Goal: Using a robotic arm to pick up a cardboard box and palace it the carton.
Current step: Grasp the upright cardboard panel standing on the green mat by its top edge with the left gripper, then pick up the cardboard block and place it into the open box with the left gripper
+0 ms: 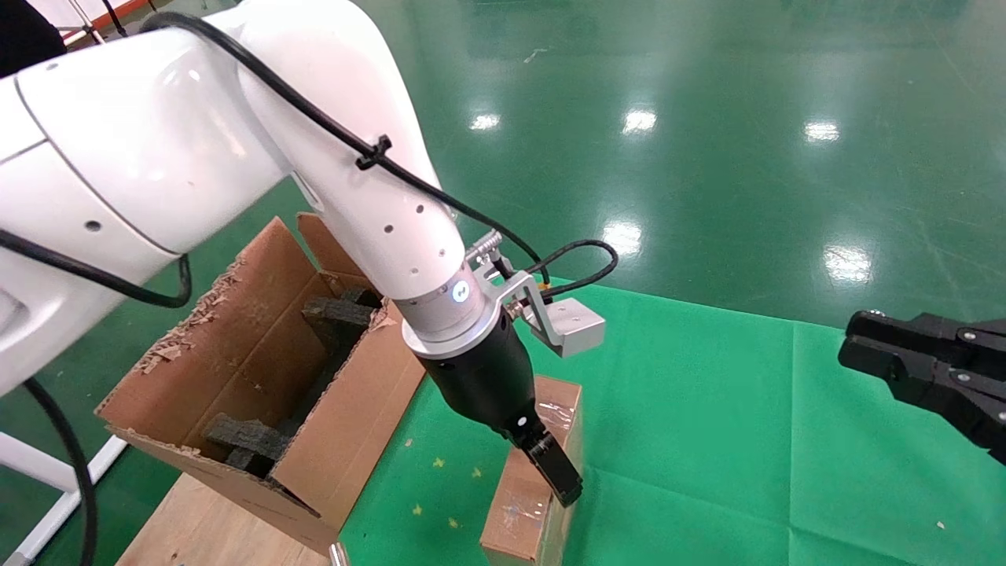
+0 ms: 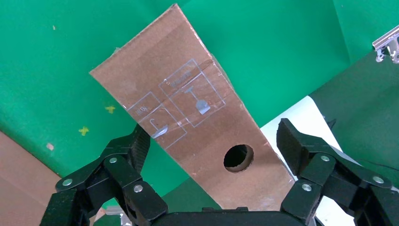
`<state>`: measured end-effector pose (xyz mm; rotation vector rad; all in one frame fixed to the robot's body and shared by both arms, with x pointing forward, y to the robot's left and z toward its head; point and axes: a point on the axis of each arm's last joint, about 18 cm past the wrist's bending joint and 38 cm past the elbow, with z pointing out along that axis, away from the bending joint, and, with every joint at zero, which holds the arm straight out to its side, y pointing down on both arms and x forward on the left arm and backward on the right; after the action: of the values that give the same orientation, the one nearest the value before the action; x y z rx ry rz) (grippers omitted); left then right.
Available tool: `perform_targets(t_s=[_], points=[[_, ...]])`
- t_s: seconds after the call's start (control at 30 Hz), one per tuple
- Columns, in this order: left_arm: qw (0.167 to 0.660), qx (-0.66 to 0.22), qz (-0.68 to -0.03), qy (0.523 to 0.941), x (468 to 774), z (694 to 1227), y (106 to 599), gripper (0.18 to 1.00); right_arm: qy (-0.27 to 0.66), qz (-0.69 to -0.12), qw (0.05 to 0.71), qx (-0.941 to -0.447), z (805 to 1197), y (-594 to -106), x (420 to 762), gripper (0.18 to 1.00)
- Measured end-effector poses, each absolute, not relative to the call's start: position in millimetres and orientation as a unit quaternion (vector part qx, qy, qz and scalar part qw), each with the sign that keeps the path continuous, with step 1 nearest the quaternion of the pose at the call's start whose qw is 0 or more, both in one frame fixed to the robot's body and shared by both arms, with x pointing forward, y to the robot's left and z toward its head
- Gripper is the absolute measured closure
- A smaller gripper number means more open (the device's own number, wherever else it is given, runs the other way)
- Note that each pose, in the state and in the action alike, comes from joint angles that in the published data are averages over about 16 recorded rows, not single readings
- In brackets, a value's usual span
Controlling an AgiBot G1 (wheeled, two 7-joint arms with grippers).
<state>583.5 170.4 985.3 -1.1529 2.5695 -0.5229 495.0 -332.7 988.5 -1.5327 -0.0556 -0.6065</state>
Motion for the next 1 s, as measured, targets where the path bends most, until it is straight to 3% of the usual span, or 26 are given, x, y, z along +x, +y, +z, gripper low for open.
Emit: perform_targets(t_s=[0.43,0.73,1.0], points=[[0.138,-0.399,-0.182,0.888,583,985,171,0.296,-0.025,-0.270,0.679,-0.682,988,-333,495,0.775],[0.147,-0.398,-0.185,0.886,583,990,180,0.472,-0.025,-0.270,0.679,-0.682,988,-333,495,0.560],[0.187,-0.391,-0.230,0.871,574,1027,222,0.650,-0.025,-0.270,0.679,-0.682,988,-333,495,0.368]])
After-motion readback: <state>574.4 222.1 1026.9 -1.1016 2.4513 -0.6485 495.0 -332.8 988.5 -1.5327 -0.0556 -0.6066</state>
